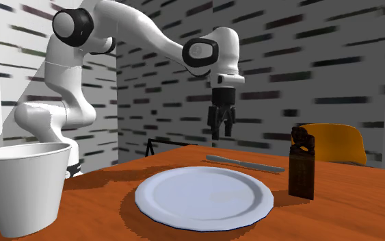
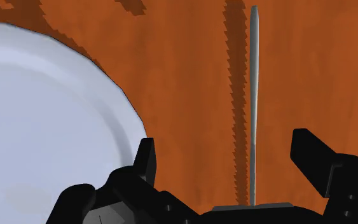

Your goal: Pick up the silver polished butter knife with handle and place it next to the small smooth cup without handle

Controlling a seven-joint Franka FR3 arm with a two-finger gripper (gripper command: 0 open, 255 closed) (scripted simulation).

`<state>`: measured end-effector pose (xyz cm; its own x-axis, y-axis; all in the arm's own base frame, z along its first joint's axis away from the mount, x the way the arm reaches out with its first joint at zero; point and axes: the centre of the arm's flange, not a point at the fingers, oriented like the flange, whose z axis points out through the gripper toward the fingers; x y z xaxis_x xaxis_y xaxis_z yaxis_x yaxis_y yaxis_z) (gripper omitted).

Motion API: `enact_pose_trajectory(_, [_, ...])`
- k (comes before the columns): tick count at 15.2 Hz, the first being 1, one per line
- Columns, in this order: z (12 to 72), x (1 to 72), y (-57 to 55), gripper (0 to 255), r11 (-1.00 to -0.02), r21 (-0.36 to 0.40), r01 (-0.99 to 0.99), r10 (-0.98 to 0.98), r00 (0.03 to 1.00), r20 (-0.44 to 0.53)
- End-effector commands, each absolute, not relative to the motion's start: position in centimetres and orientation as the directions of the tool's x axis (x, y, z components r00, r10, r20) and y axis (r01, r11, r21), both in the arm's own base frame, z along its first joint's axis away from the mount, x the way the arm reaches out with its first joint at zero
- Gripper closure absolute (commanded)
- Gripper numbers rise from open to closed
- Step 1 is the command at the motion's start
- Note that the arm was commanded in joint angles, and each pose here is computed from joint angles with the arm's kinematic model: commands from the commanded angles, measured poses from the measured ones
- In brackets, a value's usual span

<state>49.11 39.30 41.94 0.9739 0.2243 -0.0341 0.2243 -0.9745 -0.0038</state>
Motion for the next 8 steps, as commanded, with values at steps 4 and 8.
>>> enact_pose_trajectory(4, [38.8,50.4,44.6,0,-0.966,-0.003,0.259,0.259,0.964,-0.052])
enact_pose_trajectory(8, [36.7,50.3,44.6,0,-0.966,-0.003,0.259,0.259,0.964,-0.052])
